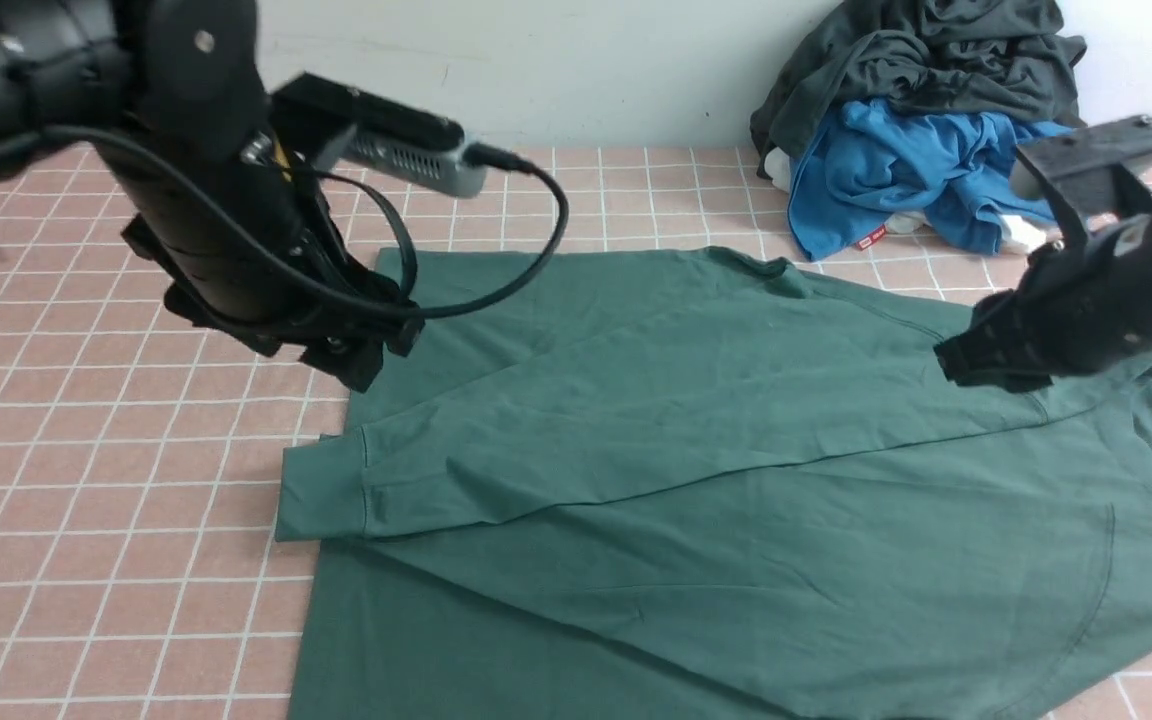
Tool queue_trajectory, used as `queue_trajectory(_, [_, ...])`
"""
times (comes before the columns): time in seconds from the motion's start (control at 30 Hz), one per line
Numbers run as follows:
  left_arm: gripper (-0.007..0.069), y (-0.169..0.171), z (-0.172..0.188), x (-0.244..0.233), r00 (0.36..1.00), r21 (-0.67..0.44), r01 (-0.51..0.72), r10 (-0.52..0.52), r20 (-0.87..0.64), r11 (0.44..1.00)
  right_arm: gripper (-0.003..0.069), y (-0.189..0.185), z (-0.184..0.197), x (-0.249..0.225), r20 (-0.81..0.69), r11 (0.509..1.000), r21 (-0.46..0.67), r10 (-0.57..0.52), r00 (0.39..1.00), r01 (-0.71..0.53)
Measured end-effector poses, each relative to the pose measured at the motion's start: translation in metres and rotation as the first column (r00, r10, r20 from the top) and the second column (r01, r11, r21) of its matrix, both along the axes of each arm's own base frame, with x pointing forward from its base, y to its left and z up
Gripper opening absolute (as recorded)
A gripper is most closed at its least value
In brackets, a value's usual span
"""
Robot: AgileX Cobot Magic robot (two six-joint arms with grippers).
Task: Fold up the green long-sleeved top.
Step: Use both arms simultaneously to clamp the lower edge of the clothing fabric
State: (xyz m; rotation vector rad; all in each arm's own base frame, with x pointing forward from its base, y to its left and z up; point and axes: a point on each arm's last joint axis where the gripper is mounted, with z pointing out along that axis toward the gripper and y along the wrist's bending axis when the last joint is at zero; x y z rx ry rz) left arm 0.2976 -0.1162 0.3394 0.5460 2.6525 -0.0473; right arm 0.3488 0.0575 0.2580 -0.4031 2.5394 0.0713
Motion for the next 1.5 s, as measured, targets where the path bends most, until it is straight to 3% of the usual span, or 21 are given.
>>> queue_trajectory(0.17, [0.0462, 0.008, 0.039, -0.054, 0.985, -0.109, 0.060, -0.041, 0.169, 0.992, 0.0356, -0.010, -0.029, 0.057, 0.000, 0.990, -0.139, -0.001, 1.000, 0.001])
queue_trajectory(0.4, [0.0462, 0.035, 0.031, -0.109, 0.968, -0.094, 0.076, -0.050, 0.248, 0.993, 0.0373, -0.038, -0.078, 0.103, -0.120, 0.974, -0.210, -0.111, 0.987, 0.084])
queue_trajectory(0.63, [0.0462, 0.047, -0.015, -0.125, 0.977, -0.005, 0.076, -0.073, 0.202, 0.997, 0.0266, -0.044, -0.105, 0.111, -0.219, 0.978, -0.197, -0.107, 0.970, 0.063])
queue_trajectory(0.77, [0.0462, 0.049, -0.039, -0.124, 0.982, 0.042, 0.084, -0.090, 0.167, 0.996, 0.0091, -0.042, -0.105, 0.112, -0.233, 0.981, -0.193, -0.058, 0.971, 0.013])
queue_trajectory(0.87, [0.0462, 0.048, -0.049, -0.121, 0.980, 0.046, 0.092, -0.099, 0.175, 0.995, 0.0009, -0.044, -0.104, 0.115, -0.231, 0.980, -0.200, -0.052, 0.972, 0.005])
queue_trajectory(1.17, [0.0462, 0.043, -0.058, -0.112, 0.974, 0.039, 0.103, -0.109, 0.197, 0.994, -0.0003, -0.070, -0.070, 0.135, -0.119, 0.968, -0.241, -0.100, 0.988, 0.069])
queue_trajectory(1.37, [0.0462, 0.041, -0.064, -0.108, 0.978, 0.047, 0.105, -0.112, 0.177, 0.993, -0.0003, -0.085, -0.067, 0.137, -0.093, 0.961, -0.262, -0.121, 0.988, 0.093])
queue_trajectory(1.5, [0.0462, 0.039, -0.069, -0.104, 0.982, 0.055, 0.106, -0.113, 0.151, 0.993, 0.0047, -0.087, -0.072, 0.141, -0.074, 0.960, -0.249, -0.149, 0.986, 0.126])
